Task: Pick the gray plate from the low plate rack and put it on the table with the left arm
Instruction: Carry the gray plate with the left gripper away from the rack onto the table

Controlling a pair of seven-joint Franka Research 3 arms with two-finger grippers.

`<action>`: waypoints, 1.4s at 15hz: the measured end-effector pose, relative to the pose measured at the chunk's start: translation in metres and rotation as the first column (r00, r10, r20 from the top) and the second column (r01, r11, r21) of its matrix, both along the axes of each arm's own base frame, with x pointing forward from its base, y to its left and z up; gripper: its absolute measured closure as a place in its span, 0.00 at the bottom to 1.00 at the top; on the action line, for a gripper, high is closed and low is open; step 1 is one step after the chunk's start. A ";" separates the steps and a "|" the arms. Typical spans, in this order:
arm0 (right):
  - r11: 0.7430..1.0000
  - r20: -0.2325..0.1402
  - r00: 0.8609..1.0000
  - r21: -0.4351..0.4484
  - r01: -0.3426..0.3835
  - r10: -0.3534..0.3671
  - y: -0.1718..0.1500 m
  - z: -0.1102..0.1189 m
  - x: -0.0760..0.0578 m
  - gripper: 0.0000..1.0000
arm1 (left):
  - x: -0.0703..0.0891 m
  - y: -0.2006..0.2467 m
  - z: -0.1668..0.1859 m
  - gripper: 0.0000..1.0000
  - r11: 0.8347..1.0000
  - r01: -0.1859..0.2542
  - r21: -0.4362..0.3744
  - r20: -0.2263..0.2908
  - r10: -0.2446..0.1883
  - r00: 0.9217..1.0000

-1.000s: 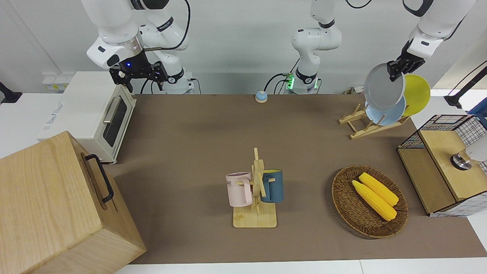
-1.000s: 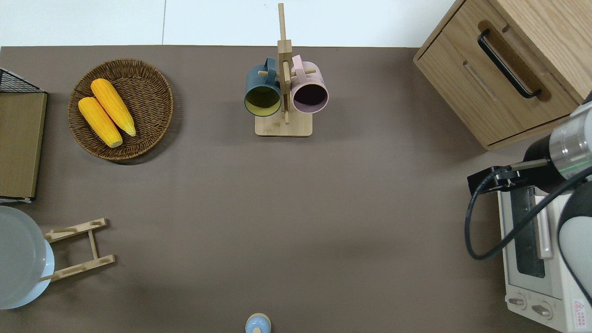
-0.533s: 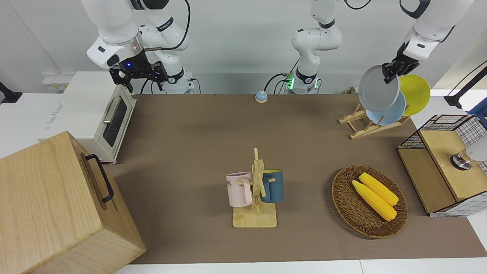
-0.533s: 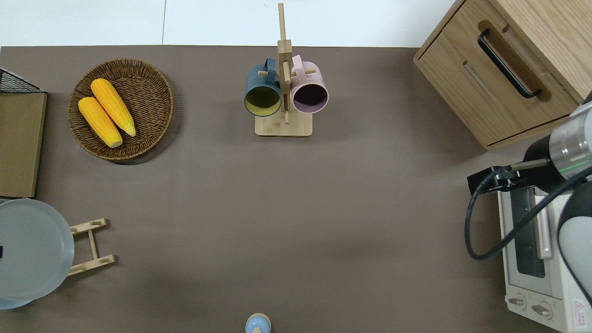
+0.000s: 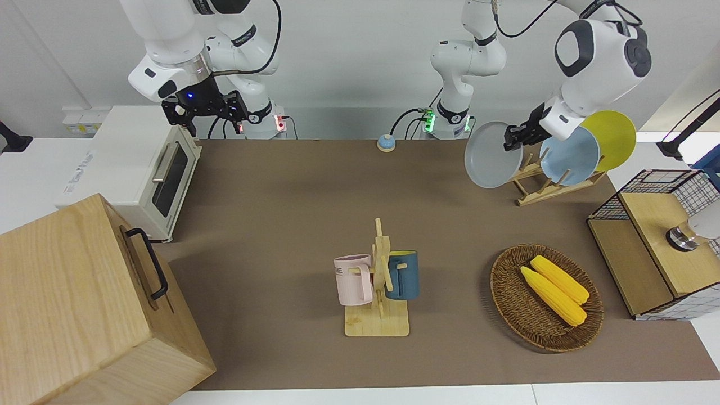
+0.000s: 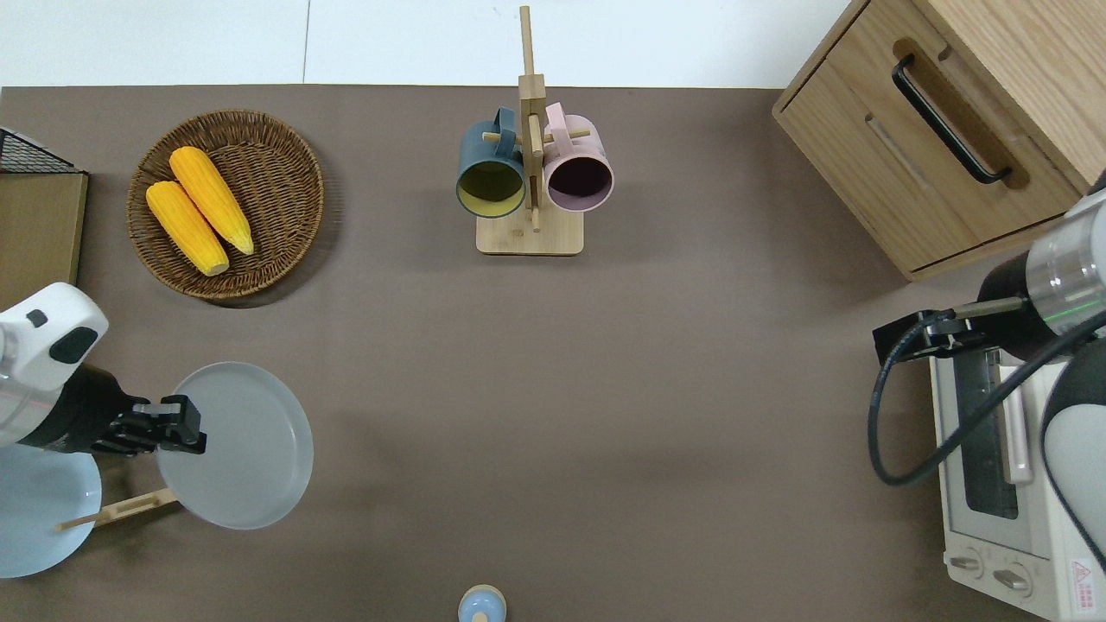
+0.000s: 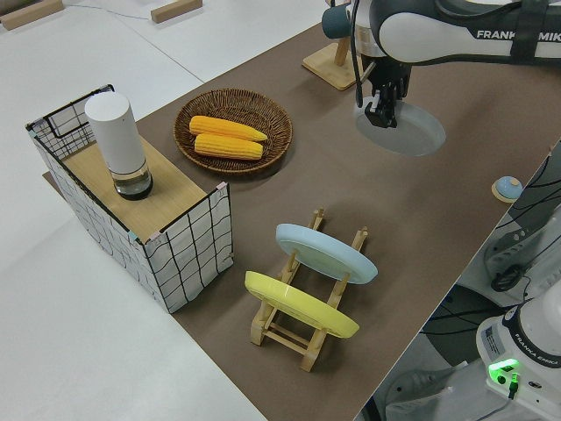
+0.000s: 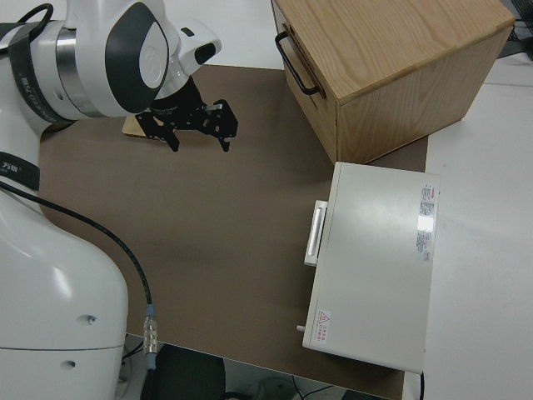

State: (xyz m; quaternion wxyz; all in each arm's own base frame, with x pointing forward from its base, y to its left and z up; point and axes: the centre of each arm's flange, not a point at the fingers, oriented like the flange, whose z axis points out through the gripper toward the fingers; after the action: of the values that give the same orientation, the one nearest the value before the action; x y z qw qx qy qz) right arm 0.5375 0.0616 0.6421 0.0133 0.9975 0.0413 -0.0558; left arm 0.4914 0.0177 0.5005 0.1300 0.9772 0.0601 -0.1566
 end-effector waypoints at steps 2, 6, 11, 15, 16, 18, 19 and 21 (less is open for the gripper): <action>1.000 0.000 1.000 0.000 0.000 0.000 0.000 0.000 0.000 0.01 | 0.003 -0.010 -0.015 0.89 1.000 0.000 -0.025 -0.022 0.000 1.000; 1.000 0.000 1.000 0.000 0.000 0.000 0.000 0.000 0.000 0.01 | 0.005 -0.025 -0.051 0.89 0.998 0.000 -0.058 -0.028 -0.001 1.000; 1.000 0.000 1.000 0.000 0.000 0.000 0.000 0.000 0.000 0.01 | 0.003 -0.042 -0.086 0.89 0.996 0.005 -0.094 -0.039 -0.009 0.999; 1.000 0.000 1.000 0.000 0.000 0.000 0.000 0.000 0.000 0.01 | 0.005 -0.049 -0.097 0.89 0.995 0.002 -0.099 -0.034 -0.006 0.999; 1.000 0.000 1.000 0.000 0.000 0.000 0.000 0.000 0.000 0.01 | 0.005 -0.052 -0.100 0.89 0.995 0.004 -0.099 -0.033 -0.007 0.999; 1.000 0.000 1.000 0.000 0.000 0.000 0.000 0.000 0.000 0.01 | 0.004 -0.058 -0.108 0.89 0.995 0.009 -0.096 -0.033 -0.012 0.999; 1.000 0.000 1.000 0.000 0.000 0.000 0.000 0.000 0.000 0.01 | 0.004 -0.061 -0.112 0.89 0.996 0.011 -0.093 -0.033 -0.014 0.999; 1.000 0.000 1.000 0.000 0.000 0.000 0.000 0.000 0.000 0.01 | 0.003 -0.065 -0.116 0.89 0.996 0.017 -0.091 -0.038 -0.020 0.999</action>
State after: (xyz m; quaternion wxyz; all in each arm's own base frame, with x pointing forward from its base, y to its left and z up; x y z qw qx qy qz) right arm 0.5375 0.0616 0.6421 0.0133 0.9975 0.0413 -0.0558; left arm 0.4945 -0.0469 0.3845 0.1717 0.9676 0.0463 -0.1791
